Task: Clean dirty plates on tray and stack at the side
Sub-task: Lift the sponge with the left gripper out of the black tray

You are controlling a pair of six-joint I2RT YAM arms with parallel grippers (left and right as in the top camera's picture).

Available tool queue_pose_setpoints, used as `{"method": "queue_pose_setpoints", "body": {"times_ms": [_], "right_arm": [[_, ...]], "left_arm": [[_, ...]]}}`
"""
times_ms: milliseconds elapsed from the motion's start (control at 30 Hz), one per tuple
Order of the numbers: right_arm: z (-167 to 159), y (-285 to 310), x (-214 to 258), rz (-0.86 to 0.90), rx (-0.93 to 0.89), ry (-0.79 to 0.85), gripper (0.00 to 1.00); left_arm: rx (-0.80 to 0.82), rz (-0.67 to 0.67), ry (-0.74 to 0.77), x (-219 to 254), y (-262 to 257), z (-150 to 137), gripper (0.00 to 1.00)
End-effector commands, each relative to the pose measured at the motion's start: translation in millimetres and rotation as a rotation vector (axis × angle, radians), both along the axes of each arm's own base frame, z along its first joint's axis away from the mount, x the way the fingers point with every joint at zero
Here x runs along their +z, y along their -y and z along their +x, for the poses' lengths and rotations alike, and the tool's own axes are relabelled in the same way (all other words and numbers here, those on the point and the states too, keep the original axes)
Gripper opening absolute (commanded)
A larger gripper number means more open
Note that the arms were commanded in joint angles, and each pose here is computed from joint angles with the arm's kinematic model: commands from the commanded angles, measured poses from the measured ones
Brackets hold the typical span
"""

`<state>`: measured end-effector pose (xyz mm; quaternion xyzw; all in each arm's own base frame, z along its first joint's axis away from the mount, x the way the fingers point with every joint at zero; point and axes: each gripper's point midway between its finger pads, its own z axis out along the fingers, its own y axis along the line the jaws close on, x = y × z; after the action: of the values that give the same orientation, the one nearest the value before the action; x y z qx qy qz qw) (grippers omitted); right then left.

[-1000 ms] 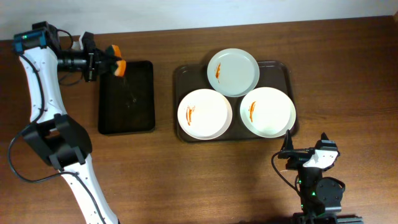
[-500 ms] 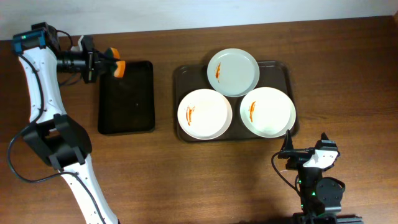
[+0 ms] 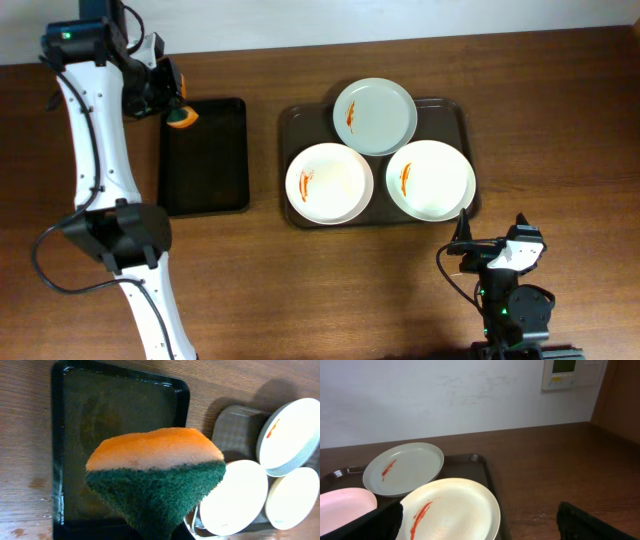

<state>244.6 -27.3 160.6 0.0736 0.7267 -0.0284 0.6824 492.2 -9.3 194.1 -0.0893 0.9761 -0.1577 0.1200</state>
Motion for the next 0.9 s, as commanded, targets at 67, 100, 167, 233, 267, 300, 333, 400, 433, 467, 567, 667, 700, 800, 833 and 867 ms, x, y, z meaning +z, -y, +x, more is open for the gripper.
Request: {"method": "queue_pose_setpoints", "body": {"times_ms": [67, 100, 167, 233, 267, 300, 333, 400, 433, 467, 567, 667, 700, 800, 833, 867], "right_arm": [[0, 1, -3, -0.006, -0.004, -0.007, 0.98], [0, 1, -3, -0.006, -0.004, -0.007, 0.98], [0, 1, -3, -0.006, -0.004, -0.007, 0.98], [0, 1, -3, -0.006, -0.004, -0.007, 0.98], [0, 1, -3, -0.006, -0.004, -0.007, 0.98], [0, 1, -3, -0.006, -0.004, -0.007, 0.99], [0, 1, -3, -0.006, -0.005, -0.007, 0.98], [0, 1, -3, -0.006, -0.005, -0.007, 0.98], [0, 1, -3, -0.006, -0.004, -0.007, 0.98], [0, 1, -3, -0.006, -0.004, -0.007, 0.98], [0, 1, -3, -0.006, -0.004, -0.007, 0.98], [0, 1, -3, -0.006, -0.004, -0.007, 0.98], [0, 1, -3, -0.006, -0.004, -0.007, 0.98], [0, 1, -3, -0.006, -0.004, -0.007, 0.98], [0, 1, -3, -0.006, -0.005, -0.007, 0.98], [0, 1, -3, -0.006, -0.005, -0.007, 0.98]], "left_arm": [[-0.050, 0.180, -0.310, -125, -8, -22, 0.00], [-0.043, 0.237, -0.306, -111, -17, -25, 0.00], [-0.024, 0.255, -0.160, -45, -19, -17, 0.00], [-0.012, 0.259, 0.021, 11, -13, -6, 0.00], [-0.020, 0.259, 0.033, 13, -8, -4, 0.00], [-0.041, 0.257, -0.039, -14, -2, -5, 0.00], [-0.057, 0.256, -0.099, -41, 1, -5, 0.00], [-0.085, 0.254, -0.258, -105, 5, -14, 0.00], [-0.088, 0.257, -0.288, -112, 4, -19, 0.00], [-0.088, 0.287, -0.281, -97, -1, -23, 0.00], [-0.069, 0.290, -0.063, -10, 1, -18, 0.00], [-0.068, 0.289, -0.058, -10, 2, -18, 0.00], [-0.068, 0.284, -0.147, -40, 3, -25, 0.00], [-0.096, 0.283, -0.327, -110, 3, -49, 0.00], [-0.098, 0.282, -0.342, -109, 3, -53, 0.00], [-0.096, 0.283, -0.330, -91, 2, -55, 0.00]]}}
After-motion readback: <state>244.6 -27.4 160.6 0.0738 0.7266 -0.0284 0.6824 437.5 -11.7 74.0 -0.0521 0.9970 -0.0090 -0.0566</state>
